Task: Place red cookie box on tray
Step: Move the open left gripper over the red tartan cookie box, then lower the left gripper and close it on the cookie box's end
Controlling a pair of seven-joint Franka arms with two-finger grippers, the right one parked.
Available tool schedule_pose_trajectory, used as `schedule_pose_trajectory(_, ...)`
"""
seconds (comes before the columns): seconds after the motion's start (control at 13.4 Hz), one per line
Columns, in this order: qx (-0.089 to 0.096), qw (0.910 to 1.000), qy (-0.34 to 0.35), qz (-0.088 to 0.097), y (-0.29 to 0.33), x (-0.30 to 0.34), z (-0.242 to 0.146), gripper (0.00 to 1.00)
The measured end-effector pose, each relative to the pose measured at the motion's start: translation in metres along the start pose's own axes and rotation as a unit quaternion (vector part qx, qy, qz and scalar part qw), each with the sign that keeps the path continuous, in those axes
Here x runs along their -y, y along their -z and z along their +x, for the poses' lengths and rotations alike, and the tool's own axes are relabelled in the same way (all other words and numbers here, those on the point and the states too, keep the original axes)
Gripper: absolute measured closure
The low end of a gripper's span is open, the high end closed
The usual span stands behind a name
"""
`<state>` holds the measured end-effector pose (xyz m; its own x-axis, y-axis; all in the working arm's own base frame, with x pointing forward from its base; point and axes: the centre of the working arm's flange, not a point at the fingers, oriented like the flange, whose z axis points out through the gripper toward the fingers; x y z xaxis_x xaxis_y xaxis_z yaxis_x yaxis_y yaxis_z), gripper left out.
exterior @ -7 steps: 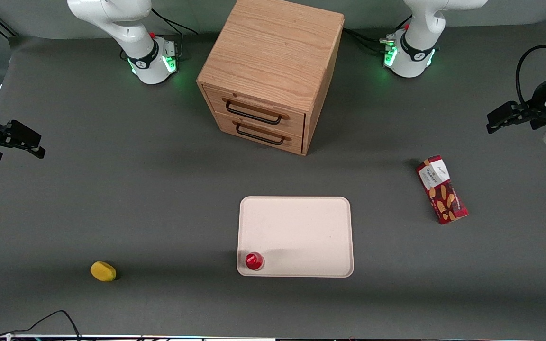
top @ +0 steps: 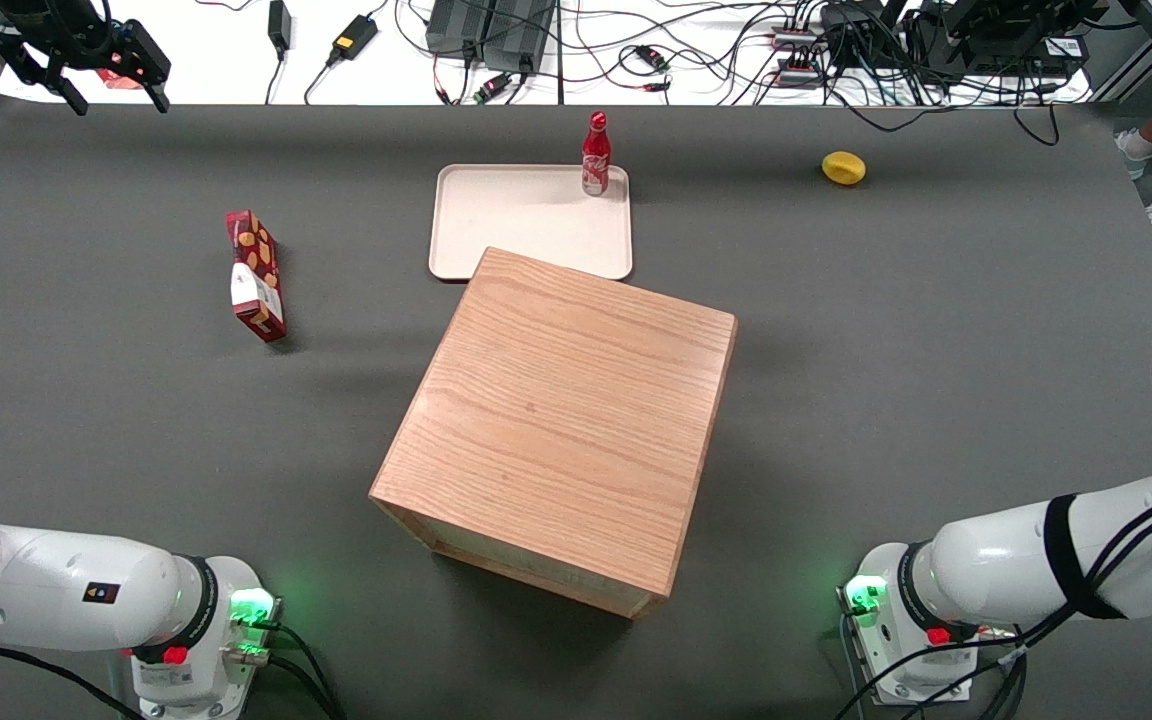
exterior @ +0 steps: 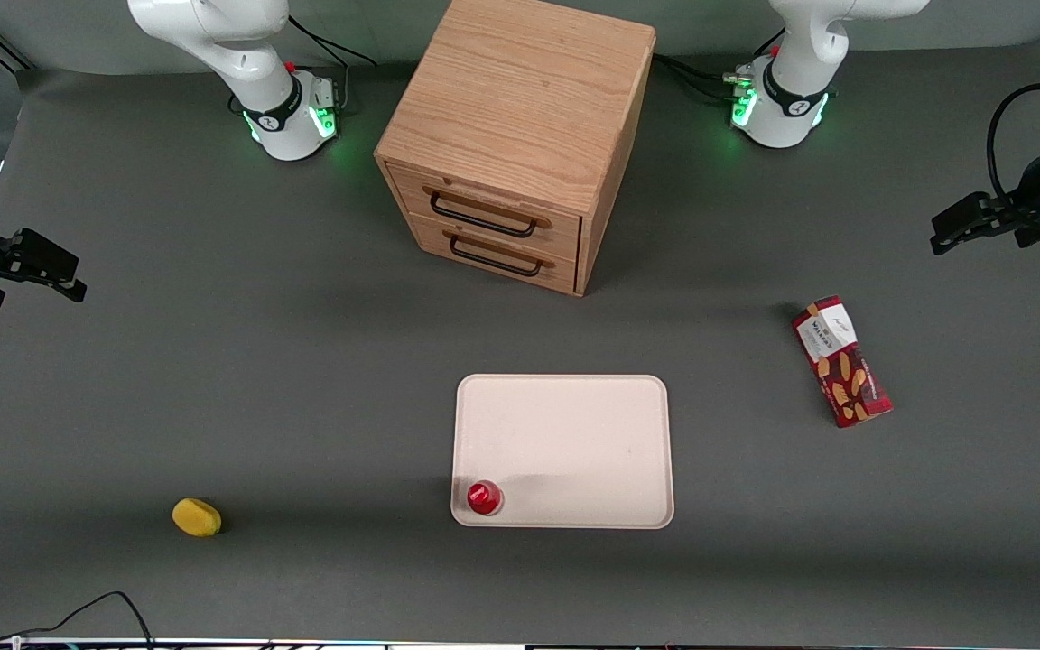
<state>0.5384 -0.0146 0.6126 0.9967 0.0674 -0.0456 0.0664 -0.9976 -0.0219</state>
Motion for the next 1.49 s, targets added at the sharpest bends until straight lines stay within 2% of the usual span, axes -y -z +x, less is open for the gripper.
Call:
schedule_pose_trajectory(0.22,0.010,1.0000,0.001,0.001,-0.007,0.001,0.003,0.00)
schedule_pose_trajectory(0.45,0.030,0.9995,0.003,0.004,-0.030,0.002,0.007,0.00)
schedule_pose_trajectory(0.74,0.033,0.9994,0.005,0.006,-0.089,0.005,0.015,0.00)
schedule_pose_trajectory(0.89,0.021,0.9998,0.005,0.005,-0.125,0.005,0.018,0.00)
schedule_pose_trajectory(1.49,-0.048,0.9988,0.013,0.000,-0.285,0.015,0.019,0.00)
